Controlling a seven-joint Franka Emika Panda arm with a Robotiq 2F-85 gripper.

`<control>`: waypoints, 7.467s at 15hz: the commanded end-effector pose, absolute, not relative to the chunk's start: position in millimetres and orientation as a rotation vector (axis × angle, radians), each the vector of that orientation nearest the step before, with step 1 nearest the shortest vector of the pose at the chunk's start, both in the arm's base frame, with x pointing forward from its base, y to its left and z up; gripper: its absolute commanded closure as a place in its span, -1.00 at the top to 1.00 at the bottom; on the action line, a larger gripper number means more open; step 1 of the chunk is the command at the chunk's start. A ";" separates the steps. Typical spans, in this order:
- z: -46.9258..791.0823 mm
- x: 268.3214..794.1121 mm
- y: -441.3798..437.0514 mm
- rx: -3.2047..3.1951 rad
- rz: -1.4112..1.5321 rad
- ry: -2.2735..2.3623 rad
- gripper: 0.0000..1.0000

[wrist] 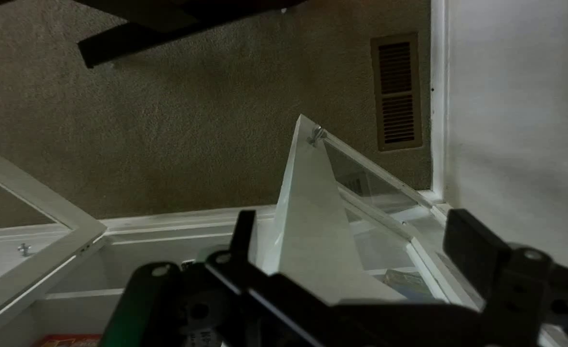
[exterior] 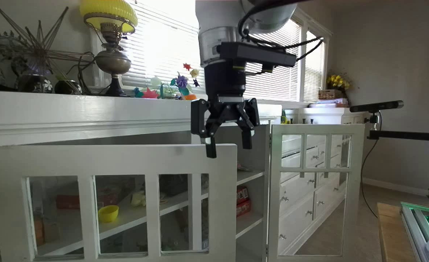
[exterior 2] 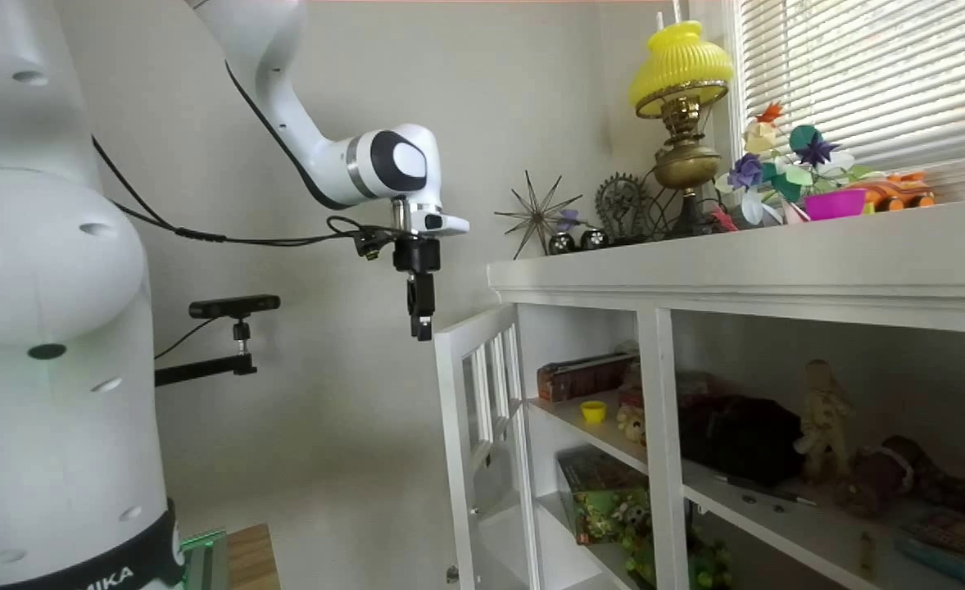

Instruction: Close the left cabinet door.

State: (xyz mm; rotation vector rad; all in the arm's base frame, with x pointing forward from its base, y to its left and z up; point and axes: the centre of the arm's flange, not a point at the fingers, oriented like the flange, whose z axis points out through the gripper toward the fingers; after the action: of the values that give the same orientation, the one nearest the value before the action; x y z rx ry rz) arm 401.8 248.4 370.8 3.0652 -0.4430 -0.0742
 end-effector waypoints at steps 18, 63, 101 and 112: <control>326.0 442.4 284.6 3.106 -0.065 -0.319 1.00; 335.7 588.5 204.9 2.762 0.491 -0.176 -0.68; 296.7 573.9 162.9 2.157 0.631 0.674 -1.00; 298.6 569.4 162.8 2.077 0.621 0.776 -1.00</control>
State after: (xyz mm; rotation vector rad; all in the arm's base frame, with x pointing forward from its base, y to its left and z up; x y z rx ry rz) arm 572.7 163.1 288.3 2.0873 0.7460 0.6190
